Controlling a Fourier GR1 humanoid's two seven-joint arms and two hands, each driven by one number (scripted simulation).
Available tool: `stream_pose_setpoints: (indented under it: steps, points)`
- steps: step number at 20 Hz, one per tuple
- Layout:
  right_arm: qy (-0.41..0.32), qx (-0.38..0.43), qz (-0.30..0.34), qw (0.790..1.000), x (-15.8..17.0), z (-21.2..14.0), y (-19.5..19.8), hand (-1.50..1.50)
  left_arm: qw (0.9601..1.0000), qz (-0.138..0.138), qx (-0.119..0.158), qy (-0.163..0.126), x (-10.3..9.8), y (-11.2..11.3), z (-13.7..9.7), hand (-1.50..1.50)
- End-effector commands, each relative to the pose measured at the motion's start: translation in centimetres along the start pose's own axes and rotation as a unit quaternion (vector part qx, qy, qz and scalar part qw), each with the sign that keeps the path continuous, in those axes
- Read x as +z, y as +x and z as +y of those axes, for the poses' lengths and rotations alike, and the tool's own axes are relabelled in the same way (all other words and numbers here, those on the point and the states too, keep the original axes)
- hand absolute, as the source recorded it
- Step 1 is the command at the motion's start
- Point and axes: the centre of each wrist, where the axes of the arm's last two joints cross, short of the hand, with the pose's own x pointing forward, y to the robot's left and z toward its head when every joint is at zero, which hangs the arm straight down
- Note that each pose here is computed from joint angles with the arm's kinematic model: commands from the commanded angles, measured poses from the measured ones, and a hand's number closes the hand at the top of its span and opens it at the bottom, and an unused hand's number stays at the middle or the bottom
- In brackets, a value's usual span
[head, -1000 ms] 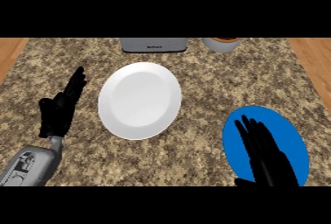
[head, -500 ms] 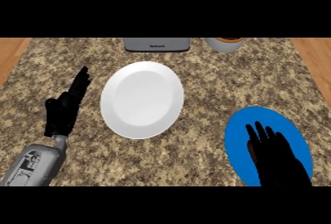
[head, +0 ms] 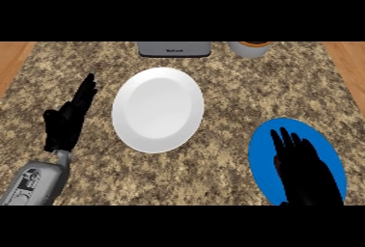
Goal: Pick the sweet potato from the plate and place it in the plate
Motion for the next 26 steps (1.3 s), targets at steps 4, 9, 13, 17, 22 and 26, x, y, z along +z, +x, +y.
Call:
stream_pose_setpoints:
  steps: [4, 9, 13, 17, 22, 26]
  points:
    - [0.047, 0.050, 0.050, 0.996, -3.1, 2.0, 1.2, -1.50, 1.0000, -0.003, -0.003, 0.000, -0.6, -1.2, -0.4, 0.00]
    - [0.066, 0.043, 0.052, 0.996, -4.9, 3.0, -1.7, -1.50, 0.9999, -0.011, -0.001, 0.000, 0.8, 0.6, -0.9, 0.00]
    - [0.076, 0.055, 0.058, 0.994, -4.5, 6.2, -3.1, -1.50, 1.0000, 0.003, -0.008, 0.006, 0.0, -0.8, -1.6, 0.00]
    - [0.081, 0.050, 0.075, 0.993, -6.0, 6.6, -3.2, -1.50, 1.0000, 0.006, -0.001, 0.000, -0.1, 0.0, 1.7, 0.00]
    - [0.080, 0.061, 0.076, 0.992, -6.5, 7.9, -4.5, -1.50, 1.0000, 0.001, -0.001, 0.005, -1.0, 2.9, -2.4, 0.00]
    - [0.037, 0.053, 0.047, 0.997, -7.2, 6.5, -4.8, 1.50, 1.0000, 0.006, 0.006, -0.001, -0.8, 1.0, -0.7, 0.00]
